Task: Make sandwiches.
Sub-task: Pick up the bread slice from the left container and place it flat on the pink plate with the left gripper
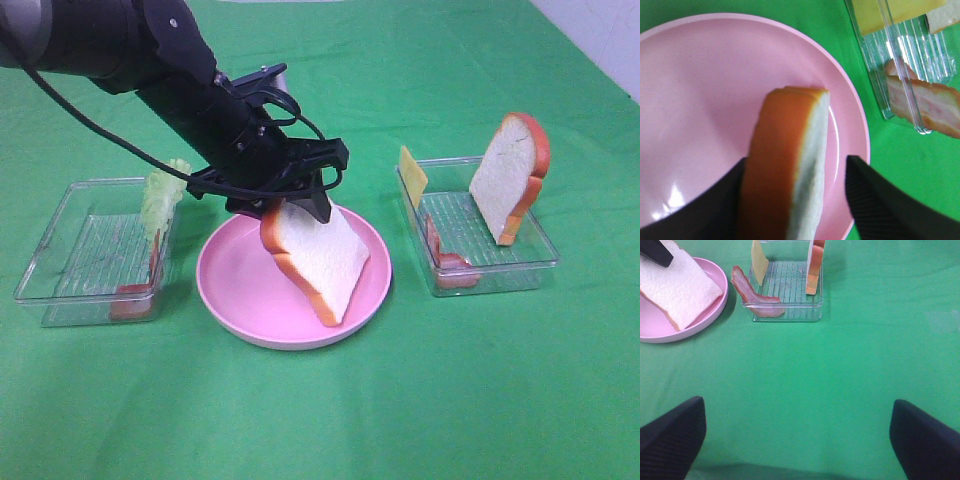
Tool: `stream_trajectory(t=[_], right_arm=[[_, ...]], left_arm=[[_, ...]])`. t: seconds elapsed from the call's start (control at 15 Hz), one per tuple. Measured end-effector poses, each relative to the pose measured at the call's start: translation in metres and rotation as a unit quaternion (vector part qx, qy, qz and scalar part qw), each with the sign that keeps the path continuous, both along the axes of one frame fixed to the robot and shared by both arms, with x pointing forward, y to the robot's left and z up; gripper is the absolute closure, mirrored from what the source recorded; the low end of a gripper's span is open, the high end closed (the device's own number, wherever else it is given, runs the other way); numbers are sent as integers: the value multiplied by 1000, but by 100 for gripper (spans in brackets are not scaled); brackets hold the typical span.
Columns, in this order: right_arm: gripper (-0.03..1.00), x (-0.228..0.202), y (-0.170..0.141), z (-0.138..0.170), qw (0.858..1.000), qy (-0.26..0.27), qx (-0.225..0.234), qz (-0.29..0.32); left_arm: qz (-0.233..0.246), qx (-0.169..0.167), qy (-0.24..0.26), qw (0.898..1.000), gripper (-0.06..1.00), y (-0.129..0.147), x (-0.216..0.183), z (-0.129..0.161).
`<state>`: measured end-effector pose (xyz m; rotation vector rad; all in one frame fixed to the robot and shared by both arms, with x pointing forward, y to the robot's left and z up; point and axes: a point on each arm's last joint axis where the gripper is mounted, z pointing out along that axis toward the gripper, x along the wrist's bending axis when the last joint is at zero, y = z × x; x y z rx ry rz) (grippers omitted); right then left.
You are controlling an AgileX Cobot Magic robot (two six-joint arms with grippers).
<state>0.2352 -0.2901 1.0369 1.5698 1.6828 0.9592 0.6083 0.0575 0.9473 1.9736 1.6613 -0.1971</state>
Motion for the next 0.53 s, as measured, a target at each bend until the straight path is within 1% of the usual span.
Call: stream_trajectory(t=[0.07,0.13,0.2,0.27,0.33,0.4,0.47,0.53], right_arm=[[1,0,0,0,1000,0,0,0],[1,0,0,0,1000,0,0,0],[1,0,0,0,1000,0,0,0],[1,0,0,0,1000,0,0,0],[1,0,0,0,1000,0,0,0],[1,0,0,0,1000,0,0,0],[1,0,0,0,1000,0,0,0],[1,0,0,0,1000,0,0,0]], left_arm=[[1,3,-2,1000,28,0,0,0],[2,3,-1,1000,19,1,0,0],[3,3,-3,1000,2,0,1,2],[0,3,-5,1000,-1,-1,2,3],[-12,13,-10,1000,-4,-2,6,16],[-15,20,-10,1000,-4,-2,7,19],[-21,46,-12,999,-5,0,11,30],[-22,56,-15,998,-5,1,12,35]])
